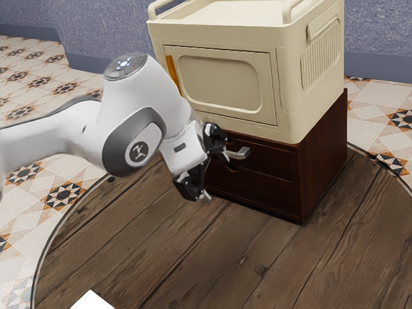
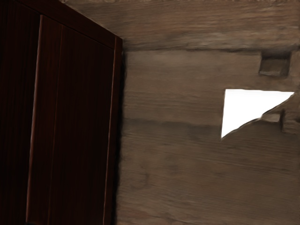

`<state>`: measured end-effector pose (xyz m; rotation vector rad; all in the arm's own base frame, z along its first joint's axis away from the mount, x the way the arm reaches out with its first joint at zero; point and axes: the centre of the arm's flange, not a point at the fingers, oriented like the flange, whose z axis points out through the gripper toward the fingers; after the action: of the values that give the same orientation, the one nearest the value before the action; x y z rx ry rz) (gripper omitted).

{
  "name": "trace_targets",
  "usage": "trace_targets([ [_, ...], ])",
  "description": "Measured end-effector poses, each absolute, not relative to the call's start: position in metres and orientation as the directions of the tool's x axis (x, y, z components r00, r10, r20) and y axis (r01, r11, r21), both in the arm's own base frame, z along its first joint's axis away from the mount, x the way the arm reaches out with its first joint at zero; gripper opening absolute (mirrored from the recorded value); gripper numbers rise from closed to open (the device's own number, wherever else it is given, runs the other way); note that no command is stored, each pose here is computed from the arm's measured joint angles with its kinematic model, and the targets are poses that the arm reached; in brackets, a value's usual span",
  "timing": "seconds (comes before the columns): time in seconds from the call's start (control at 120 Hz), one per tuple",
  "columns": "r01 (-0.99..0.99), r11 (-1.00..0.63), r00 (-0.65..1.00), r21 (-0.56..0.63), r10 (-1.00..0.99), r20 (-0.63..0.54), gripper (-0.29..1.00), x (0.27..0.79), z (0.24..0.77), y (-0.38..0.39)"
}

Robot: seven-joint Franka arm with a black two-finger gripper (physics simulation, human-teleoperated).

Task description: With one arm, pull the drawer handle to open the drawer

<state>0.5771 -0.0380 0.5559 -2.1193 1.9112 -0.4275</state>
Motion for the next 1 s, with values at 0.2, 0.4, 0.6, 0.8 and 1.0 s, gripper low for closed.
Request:
trace_targets([
  [0.2, -0.907, -0.064, 0.053, -0.417, -0.998, 0.038, 0.70, 0.583, 0.555, -0.043],
  [0.4, -0.883, -0.090, 0.084, -0.461, -0.996, 0.034, 0.70, 0.594, 0.550, -0.011],
  [0.6, -0.880, -0.102, 0.097, -0.464, -0.995, 0.034, 0.70, 0.606, 0.532, 0.007],
  [0.8, -0.876, -0.097, 0.092, -0.472, -0.995, 0.034, 0.70, 0.609, 0.529, 0.008],
  [1.0, -0.875, -0.090, 0.085, -0.476, -0.996, 0.032, 0.61, 0.608, 0.529, 0.006],
])
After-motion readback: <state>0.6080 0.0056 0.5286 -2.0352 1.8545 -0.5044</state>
